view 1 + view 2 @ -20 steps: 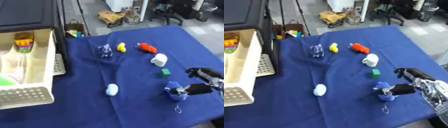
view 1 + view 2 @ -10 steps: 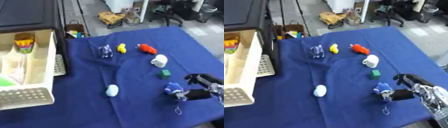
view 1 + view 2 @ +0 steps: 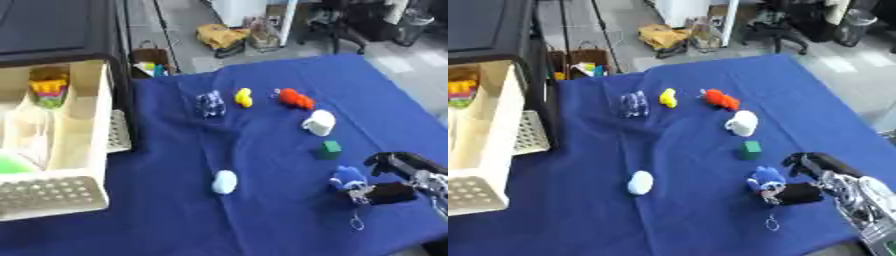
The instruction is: Pick up objects from table and place into drawer.
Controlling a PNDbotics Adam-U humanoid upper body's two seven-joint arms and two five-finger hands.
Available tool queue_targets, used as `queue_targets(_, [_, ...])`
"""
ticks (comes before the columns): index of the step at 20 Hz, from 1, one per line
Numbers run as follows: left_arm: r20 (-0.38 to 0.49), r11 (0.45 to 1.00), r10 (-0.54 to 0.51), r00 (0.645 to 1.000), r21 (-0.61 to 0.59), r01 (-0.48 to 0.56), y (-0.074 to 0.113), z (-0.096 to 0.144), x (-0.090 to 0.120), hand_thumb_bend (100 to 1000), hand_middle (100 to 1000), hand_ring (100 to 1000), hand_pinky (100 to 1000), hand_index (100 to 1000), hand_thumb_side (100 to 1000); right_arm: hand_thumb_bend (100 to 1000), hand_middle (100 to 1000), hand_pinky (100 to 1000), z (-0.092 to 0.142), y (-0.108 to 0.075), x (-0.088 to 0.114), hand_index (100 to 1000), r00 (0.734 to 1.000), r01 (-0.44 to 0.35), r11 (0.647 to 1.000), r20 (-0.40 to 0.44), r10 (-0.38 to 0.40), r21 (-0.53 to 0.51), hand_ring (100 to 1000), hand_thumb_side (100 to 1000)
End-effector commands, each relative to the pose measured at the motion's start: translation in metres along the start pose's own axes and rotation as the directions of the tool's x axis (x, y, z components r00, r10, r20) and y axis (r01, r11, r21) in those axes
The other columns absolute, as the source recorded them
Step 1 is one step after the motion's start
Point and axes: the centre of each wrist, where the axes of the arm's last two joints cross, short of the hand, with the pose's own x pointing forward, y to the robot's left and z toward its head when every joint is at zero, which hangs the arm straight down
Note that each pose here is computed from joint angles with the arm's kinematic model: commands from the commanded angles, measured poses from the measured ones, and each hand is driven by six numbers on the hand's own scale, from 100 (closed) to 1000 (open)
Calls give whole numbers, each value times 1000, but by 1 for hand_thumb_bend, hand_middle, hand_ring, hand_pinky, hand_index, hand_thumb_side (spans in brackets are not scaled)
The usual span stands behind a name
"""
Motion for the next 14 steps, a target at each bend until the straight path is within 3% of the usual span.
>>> queue_targets(1, [30,1000,1,1000,-17,-1,-1,-10,3,178,448,405,366,665,962,683,702,890,3,-6,4,869,1000,-11,1000,-7,11,-18,886,484])
queue_targets(14, [28,1000,4,1000,-15,-4,-1,-9,3,175,448,403,364,664,963,605,709,888,-1,-2,4,867,998,-16,1000,-61,16,1,893,470])
